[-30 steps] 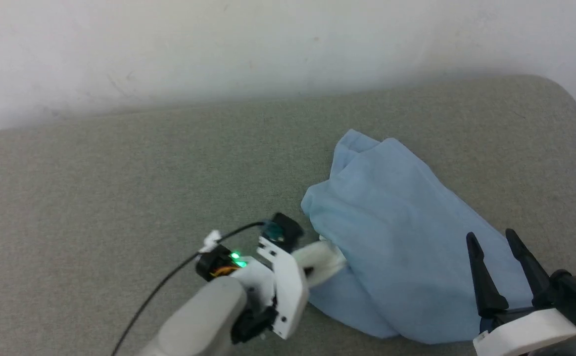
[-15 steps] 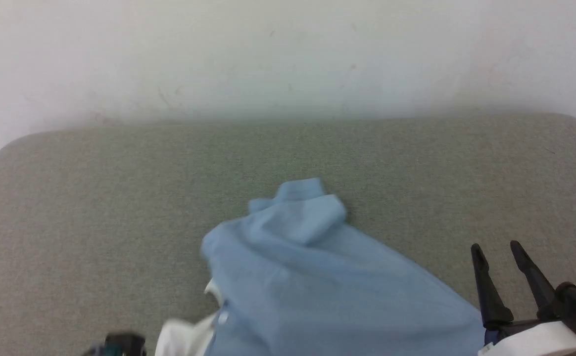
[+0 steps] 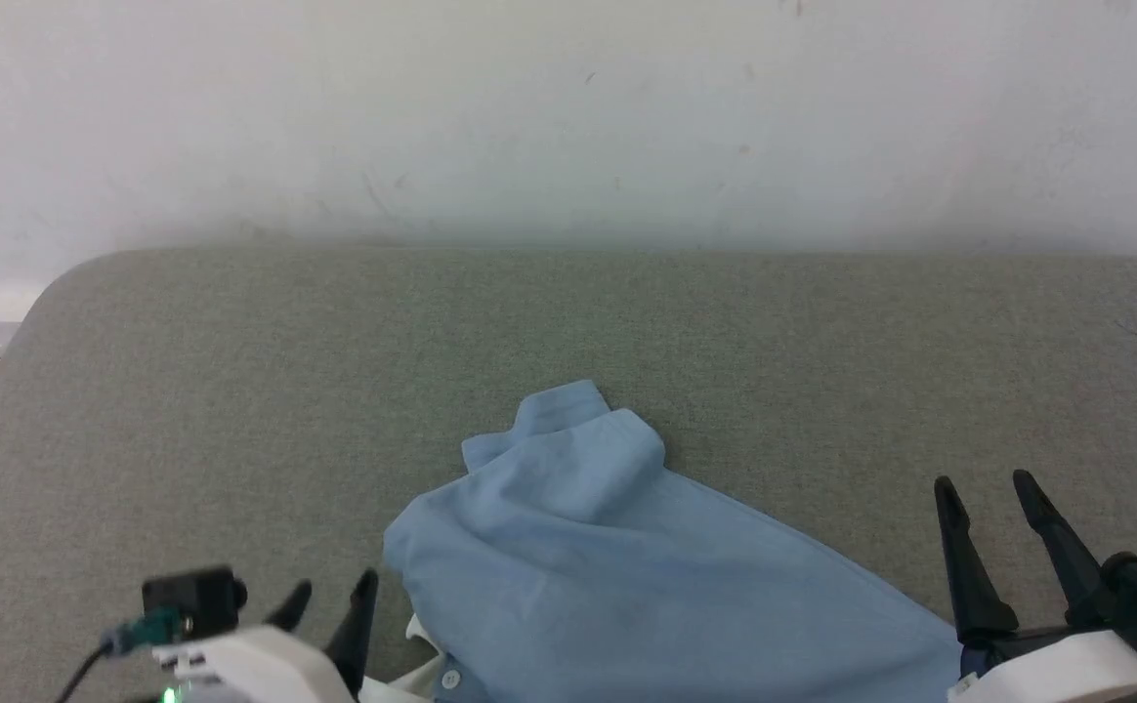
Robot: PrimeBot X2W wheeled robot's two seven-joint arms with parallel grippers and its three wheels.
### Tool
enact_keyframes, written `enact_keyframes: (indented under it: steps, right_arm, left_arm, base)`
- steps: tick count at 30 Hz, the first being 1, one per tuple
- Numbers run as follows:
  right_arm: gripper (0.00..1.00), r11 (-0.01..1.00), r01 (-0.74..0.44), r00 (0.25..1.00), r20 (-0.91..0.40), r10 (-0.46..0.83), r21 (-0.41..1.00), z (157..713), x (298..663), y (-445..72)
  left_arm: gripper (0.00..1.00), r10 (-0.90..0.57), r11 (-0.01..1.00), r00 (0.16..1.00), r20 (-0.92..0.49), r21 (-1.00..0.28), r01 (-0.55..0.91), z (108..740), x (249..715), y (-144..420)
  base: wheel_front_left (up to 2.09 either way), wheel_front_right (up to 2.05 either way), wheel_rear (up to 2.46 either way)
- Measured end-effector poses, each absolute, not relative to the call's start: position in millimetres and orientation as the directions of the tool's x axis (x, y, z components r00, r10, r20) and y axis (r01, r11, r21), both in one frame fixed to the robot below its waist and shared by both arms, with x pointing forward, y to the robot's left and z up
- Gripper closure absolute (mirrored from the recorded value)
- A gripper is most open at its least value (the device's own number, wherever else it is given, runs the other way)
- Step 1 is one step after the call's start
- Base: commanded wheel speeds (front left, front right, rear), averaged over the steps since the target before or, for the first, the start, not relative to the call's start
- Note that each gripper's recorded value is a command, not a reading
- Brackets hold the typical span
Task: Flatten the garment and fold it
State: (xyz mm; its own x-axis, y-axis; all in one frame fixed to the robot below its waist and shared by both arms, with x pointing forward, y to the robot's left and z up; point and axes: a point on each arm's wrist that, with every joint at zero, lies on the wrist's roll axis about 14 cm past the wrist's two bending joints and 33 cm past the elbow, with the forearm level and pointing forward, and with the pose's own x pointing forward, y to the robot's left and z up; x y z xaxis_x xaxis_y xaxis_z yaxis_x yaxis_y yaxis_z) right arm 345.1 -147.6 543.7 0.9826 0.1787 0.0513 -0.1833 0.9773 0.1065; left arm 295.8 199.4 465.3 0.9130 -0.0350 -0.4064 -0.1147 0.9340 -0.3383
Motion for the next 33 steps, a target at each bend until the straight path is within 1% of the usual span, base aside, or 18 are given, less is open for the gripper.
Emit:
enact_keyframes:
  steps: [3,4,6,8,13,15,16,17,18,20,23,26,27,28,30,33]
  right_arm:
    - [0.0,0.977,-0.182,0.983,0.05,0.177,0.107,543.5,345.0,-148.0]
    - [0.0,0.977,-0.182,0.983,0.048,0.178,0.108,543.1,345.1,-147.8]
    - [0.0,0.977,-0.18,0.984,0.039,0.177,0.111,541.1,344.9,-147.9]
    - [0.0,0.979,-0.172,0.985,0.034,0.17,0.112,539.8,344.9,-149.8]
    - [0.0,0.983,-0.145,0.989,0.025,0.143,0.116,536.7,346.5,-157.9]
    - [0.0,0.985,-0.131,0.991,0.017,0.13,0.116,534.2,346.0,-162.0]
    - [0.0,0.985,-0.124,0.992,0.011,0.124,0.118,532.4,345.5,-163.8]
    - [0.0,0.986,-0.116,0.993,0.006,0.117,0.118,530.9,344.9,-166.0]
    - [0.0,0.987,-0.109,0.994,0.001,0.11,0.118,529.3,344.3,-168.0]
    - [0.0,0.988,-0.098,0.995,-0.006,0.1,0.118,527.0,343.4,-171.3]
    - [0.0,0.988,-0.092,0.996,-0.006,0.094,0.12,527.0,342.9,-173.4]
    - [0.0,0.988,-0.093,0.996,0.0,0.094,0.121,528.8,342.6,-173.6]
    - [0.0,0.988,-0.095,0.995,0.004,0.095,0.121,529.9,342.5,-173.4]
    - [0.0,0.988,-0.096,0.995,0.008,0.096,0.12,531.0,342.3,-173.1]
    - [0.0,0.988,-0.101,0.995,0.014,0.1,0.119,533.0,342.6,-172.1]
    - [0.0,0.986,-0.115,0.993,0.021,0.113,0.119,535.1,343.3,-167.9]
  left_arm:
    - [0.0,-0.063,0.957,0.931,-0.358,-0.285,-0.045,482.9,319.9,198.3]
    - [0.0,-0.076,0.963,0.93,-0.359,-0.27,-0.025,485.3,328.0,197.0]
    - [0.0,-0.111,0.968,0.909,-0.403,-0.249,0.008,479.6,339.5,192.2]
    - [0.0,-0.149,0.972,0.871,-0.469,-0.23,0.042,466.0,346.7,186.4]
    - [0.0,-0.209,0.972,0.732,-0.649,-0.223,0.079,422.8,350.3,174.5]
    - [0.0,-0.226,0.97,0.68,-0.697,-0.223,0.094,409.1,348.8,169.8]
    - [0.25,-0.235,0.968,0.669,-0.705,-0.229,0.1,405.7,349.6,167.2]
    - [0.98,-0.245,0.967,0.665,-0.706,-0.23,0.112,404.4,351.5,164.1]
    - [1.0,-0.249,0.966,0.669,-0.701,-0.23,0.119,404.9,354.7,162.2]
    - [1.0,-0.255,0.965,0.701,-0.666,-0.226,0.136,412.5,364.8,159.4]
    - [1.0,-0.262,0.964,0.772,-0.579,-0.195,0.181,437.0,380.8,155.0]
    - [1.0,-0.306,0.952,0.83,-0.466,-0.149,0.268,471.8,390.1,138.4]
    - [1.0,-0.339,0.941,0.838,-0.429,-0.132,0.312,483.8,389.4,127.6]
    - [1.0,-0.374,0.927,0.839,-0.395,-0.115,0.358,494.8,387.2,115.8]
    - [1.0,-0.467,0.88,0.814,-0.345,-0.093,0.465,511.2,375.4,84.6]
    - [1.0,-0.62,0.771,0.702,-0.349,-0.105,0.628,510.5,341.6,30.6]
  base:
    - [0.0,0.0,0.0]
    - [0.0,0.0,0.0]
    - [0.0,0.0,0.0]
    - [0.0,0.0,0.0]
    - [0.0,0.0,0.0]
    - [0.0,0.0,0.0]
    - [0.0,0.0,0.0]
    - [0.0,0.0,0.0]
    - [0.0,0.0,0.0]
    - [0.0,0.0,0.0]
    - [0.0,0.0,0.0]
    - [0.0,0.0,0.0]
    - [0.0,0.0,0.0]
    - [0.0,0.0,0.0]
    - [0.0,0.0,0.0]
    - [0.0,0.0,0.0]
